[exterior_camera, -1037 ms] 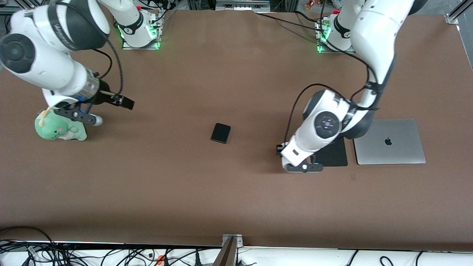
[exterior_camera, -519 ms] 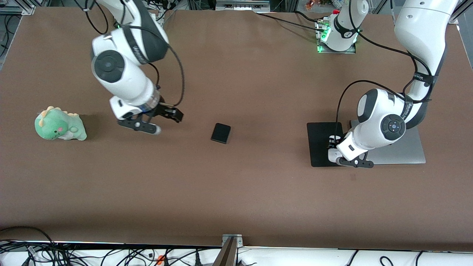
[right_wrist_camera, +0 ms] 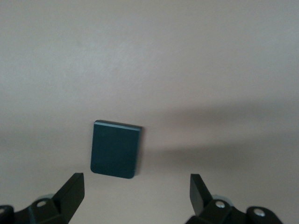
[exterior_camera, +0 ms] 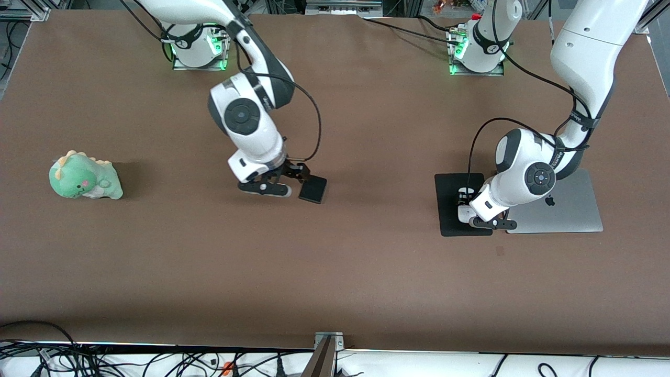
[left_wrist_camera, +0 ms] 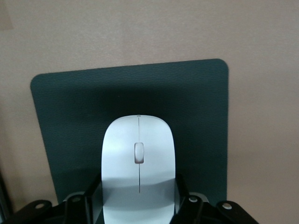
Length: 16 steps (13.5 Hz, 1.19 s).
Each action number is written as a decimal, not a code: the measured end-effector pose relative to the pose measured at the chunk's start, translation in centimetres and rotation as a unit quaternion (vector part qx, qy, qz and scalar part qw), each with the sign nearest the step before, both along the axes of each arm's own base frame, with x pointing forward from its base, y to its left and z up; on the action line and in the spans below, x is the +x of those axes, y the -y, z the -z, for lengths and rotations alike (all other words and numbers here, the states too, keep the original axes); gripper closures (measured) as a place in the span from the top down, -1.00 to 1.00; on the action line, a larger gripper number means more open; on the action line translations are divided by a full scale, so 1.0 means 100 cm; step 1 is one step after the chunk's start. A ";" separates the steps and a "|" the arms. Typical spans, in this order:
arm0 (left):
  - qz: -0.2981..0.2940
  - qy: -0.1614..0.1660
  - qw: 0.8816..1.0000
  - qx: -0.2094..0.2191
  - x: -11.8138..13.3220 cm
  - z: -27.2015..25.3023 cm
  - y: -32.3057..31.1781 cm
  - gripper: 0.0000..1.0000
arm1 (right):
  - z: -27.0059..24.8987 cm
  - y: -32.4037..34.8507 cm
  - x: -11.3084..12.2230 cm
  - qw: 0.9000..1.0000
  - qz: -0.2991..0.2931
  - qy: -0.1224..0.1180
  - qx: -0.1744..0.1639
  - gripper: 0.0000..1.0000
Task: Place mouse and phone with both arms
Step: 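Lower the mouse onto the pad while the right gripper descends to the phone, then grasp the black phone with the right gripper while the left gripper retracts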
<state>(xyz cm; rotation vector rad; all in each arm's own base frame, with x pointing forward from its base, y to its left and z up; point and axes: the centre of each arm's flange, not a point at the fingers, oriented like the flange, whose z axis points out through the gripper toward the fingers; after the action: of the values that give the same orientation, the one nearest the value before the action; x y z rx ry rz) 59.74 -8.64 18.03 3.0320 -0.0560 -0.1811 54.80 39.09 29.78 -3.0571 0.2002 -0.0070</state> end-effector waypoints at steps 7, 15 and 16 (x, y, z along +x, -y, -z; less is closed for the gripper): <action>-0.007 0.016 1.000 0.001 0.021 -0.037 -0.008 1.00 | 0.080 -0.032 -0.010 1.000 0.014 0.019 0.013 1.00; -0.027 0.030 0.999 0.028 0.002 -0.257 -0.026 1.00 | 0.127 -0.046 -0.004 0.998 0.060 0.010 -0.001 1.00; -0.026 0.035 0.998 0.035 -0.007 -0.284 -0.025 1.00 | 0.130 -0.049 -0.005 0.998 0.061 0.009 -0.001 1.00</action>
<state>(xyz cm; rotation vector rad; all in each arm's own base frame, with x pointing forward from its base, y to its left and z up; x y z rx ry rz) 59.03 -6.13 46.46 3.1052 0.0252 -0.0730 54.30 43.97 16.75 -3.0409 0.3859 -0.0430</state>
